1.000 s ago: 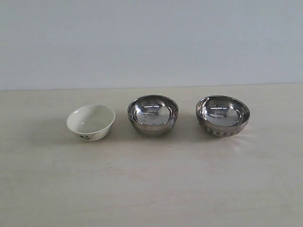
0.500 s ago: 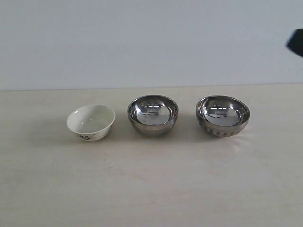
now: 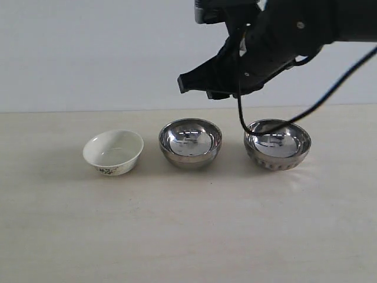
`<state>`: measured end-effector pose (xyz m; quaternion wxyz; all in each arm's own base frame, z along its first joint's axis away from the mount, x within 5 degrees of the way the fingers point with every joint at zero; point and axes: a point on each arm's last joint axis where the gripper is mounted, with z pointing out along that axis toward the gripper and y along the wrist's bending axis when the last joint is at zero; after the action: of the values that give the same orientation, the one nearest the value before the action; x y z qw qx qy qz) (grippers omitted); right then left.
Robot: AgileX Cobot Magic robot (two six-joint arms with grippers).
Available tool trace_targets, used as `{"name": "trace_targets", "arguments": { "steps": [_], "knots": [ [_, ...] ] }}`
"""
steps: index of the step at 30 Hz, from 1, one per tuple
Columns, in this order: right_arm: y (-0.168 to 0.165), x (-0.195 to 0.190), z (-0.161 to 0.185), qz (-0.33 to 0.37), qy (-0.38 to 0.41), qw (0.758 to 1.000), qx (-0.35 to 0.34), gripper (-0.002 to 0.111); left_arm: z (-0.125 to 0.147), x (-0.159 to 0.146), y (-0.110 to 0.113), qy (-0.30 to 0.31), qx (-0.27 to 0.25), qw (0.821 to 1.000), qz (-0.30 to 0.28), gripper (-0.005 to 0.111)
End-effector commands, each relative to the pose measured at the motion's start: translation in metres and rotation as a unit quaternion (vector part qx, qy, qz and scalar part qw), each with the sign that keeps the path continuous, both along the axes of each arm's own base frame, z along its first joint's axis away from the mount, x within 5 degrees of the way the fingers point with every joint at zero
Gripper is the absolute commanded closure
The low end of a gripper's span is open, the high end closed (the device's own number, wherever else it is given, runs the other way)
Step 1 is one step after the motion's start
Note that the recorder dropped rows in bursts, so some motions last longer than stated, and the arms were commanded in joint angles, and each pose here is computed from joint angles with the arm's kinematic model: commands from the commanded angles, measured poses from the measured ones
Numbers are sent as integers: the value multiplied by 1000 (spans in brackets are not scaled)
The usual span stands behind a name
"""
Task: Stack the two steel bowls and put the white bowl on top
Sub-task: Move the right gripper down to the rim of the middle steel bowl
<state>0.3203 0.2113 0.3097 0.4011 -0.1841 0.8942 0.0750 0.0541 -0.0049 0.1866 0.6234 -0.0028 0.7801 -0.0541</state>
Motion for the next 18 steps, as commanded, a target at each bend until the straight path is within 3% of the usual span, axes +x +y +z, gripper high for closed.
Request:
{"name": "trace_targets", "arguments": {
  "steps": [1,8,18],
  "knots": [
    [3,37,-6,-35,15,999,-21,75,-1,0,0,0,0,1000,1,103],
    [-2,83,-30,-48,51,997,-27,75,-1,0,0,0,0,1000,1,103],
    [18,117,-87,-29,77,995,-49,75,-1,0,0,0,0,1000,1,103]
  ]
}}
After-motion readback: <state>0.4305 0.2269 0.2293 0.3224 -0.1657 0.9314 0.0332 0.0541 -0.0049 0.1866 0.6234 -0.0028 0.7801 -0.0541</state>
